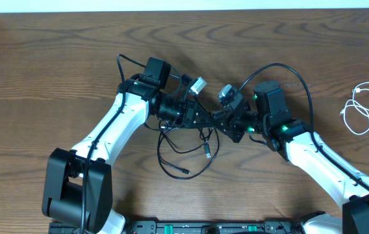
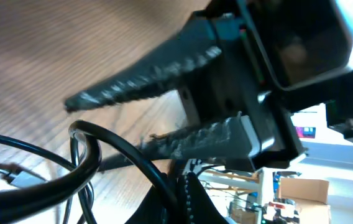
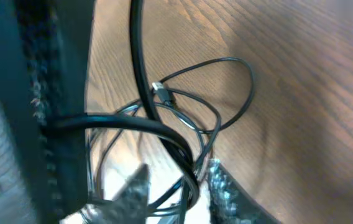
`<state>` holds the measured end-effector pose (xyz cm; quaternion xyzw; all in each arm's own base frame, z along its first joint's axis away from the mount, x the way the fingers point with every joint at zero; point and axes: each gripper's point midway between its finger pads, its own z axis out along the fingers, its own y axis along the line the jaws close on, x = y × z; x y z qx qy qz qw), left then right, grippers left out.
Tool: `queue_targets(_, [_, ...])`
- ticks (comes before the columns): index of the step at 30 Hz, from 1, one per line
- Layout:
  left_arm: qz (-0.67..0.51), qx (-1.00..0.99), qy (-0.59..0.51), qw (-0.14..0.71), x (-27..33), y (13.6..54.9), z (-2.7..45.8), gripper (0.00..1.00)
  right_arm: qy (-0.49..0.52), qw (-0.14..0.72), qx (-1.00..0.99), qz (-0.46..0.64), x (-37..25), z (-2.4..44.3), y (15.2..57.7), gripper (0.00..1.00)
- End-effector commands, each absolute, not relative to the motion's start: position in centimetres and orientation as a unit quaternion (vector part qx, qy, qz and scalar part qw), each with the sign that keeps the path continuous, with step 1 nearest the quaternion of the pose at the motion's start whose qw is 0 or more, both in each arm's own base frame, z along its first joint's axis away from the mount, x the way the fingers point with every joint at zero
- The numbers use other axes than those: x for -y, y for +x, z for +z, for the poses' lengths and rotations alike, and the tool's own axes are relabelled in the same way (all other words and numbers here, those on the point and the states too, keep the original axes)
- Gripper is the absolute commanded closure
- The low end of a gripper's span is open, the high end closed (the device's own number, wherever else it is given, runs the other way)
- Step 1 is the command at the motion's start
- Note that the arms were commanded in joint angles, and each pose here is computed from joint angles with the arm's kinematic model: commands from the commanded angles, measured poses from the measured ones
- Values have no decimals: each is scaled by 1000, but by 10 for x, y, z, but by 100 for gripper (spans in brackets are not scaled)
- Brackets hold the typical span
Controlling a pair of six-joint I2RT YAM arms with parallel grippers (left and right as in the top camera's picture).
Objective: Untangle cables
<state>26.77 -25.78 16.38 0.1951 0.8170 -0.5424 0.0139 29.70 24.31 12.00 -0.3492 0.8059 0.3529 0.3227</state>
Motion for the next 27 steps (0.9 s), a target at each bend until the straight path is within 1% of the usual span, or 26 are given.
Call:
queue_targets(1, [-570, -796, 203, 10, 261, 263, 173, 92, -354, 334, -800, 350, -243, 128, 300, 66])
queue_targets(3, [-570, -796, 204, 10, 261, 263, 173, 92, -354, 335, -800, 350, -243, 128, 300, 67])
queue_targets(4, [-570, -796, 204, 10, 261, 263, 173, 92, -354, 335, -800, 350, -243, 128, 300, 72])
queue_targets(5, [-570, -796, 204, 10, 261, 263, 173, 92, -354, 336, -799, 350, -243, 128, 300, 83])
queue_targets(7, [-569, -797, 204, 11, 261, 263, 173, 92, -354, 336, -800, 349, -243, 128, 301, 97])
queue_targets(8, [-565, -799, 204, 12, 261, 264, 171, 93, -352, 336, -803, 344, -242, 127, 302, 99])
queue_targets(9, [-557, -805, 203, 14, 260, 265, 168, 93, -350, 335, -805, 341, -241, 126, 302, 99])
queue_targets(12, [-481, -854, 194, 36, 244, 280, 141, 93, -333, 309, -835, 311, -229, 109, 300, 99])
queue_targets(16, [-398, -902, 161, 56, 215, 300, 116, 93, -303, 251, -888, 239, -200, 77, 290, 99])
queue_targets(20, [-383, -913, 124, 60, 198, 311, 113, 92, -284, 202, -921, 172, -172, 55, 278, 99])
queue_targets(25, [-382, -915, 113, 62, 190, 314, 112, 93, -277, 194, -930, 143, -161, 50, 277, 99])
queue_targets(27, [-382, -916, 112, 59, 190, 312, 112, 93, -253, 198, -939, 121, -153, 49, 283, 99])
